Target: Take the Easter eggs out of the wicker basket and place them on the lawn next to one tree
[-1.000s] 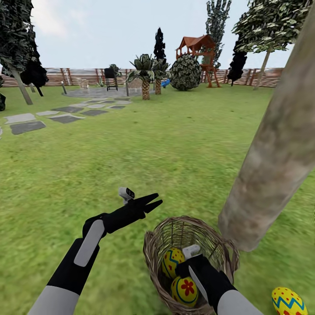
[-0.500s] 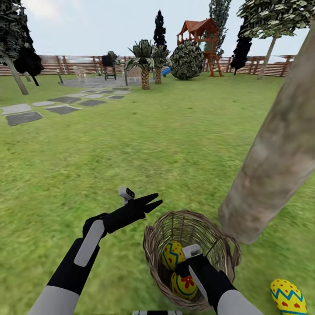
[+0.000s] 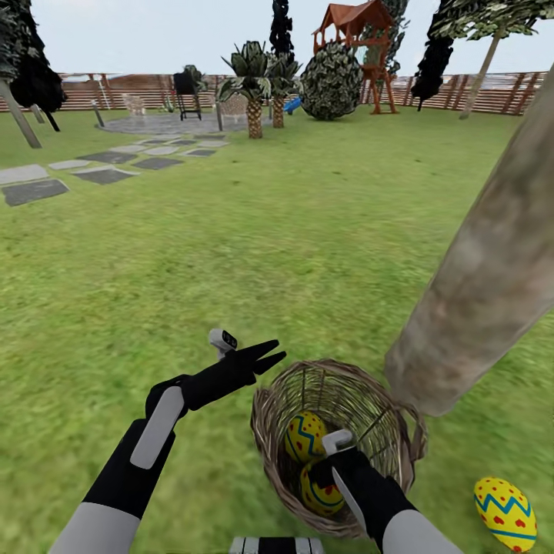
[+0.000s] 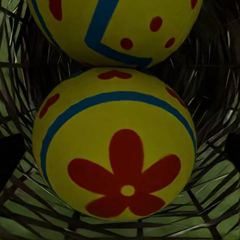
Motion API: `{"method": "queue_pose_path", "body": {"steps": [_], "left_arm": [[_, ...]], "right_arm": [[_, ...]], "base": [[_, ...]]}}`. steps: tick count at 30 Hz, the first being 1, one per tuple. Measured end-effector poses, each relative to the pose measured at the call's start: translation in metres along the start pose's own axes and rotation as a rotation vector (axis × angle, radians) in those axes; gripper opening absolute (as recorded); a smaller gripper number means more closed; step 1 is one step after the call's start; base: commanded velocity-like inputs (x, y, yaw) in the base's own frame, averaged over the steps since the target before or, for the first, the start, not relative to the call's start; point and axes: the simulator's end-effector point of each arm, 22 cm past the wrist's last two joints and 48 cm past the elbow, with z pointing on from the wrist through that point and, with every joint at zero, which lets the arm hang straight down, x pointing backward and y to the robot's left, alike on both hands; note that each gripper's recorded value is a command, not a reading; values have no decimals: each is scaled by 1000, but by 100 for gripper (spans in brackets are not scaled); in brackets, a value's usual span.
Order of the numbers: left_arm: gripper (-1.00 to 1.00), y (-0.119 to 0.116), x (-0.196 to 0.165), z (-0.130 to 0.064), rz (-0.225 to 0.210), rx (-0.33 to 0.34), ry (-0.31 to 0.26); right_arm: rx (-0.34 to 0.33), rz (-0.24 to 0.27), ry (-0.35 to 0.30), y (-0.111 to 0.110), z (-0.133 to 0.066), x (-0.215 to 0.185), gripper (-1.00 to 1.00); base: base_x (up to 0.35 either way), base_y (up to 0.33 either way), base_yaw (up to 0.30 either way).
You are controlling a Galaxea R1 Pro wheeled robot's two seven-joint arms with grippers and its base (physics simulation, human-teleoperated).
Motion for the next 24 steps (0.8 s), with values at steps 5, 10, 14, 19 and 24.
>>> {"method": "queue_pose_path", "body": {"steps": [5, 10, 14, 19, 24], "left_arm": [[100, 11, 1, -2, -18, -9, -3], [100, 23, 3, -5, -36, -18, -5], [100, 32, 4, -6, -51, -25, -6], [100, 42, 6, -8, -69, -32, -9], [100, 56, 16, -17, -97, -63, -12]], "right_arm": [[-1, 0, 15, 0, 8, 7, 100], [-6, 2, 31, 2, 15, 14, 100], [-12, 3, 44, 3, 21, 20, 100], [-12, -4, 62, 3, 28, 27, 100], [-8, -3, 48, 1, 27, 13, 100]], "base": [[0, 0, 0], [0, 0, 0], [0, 0, 0], [0, 0, 0], [0, 0, 0]]}}
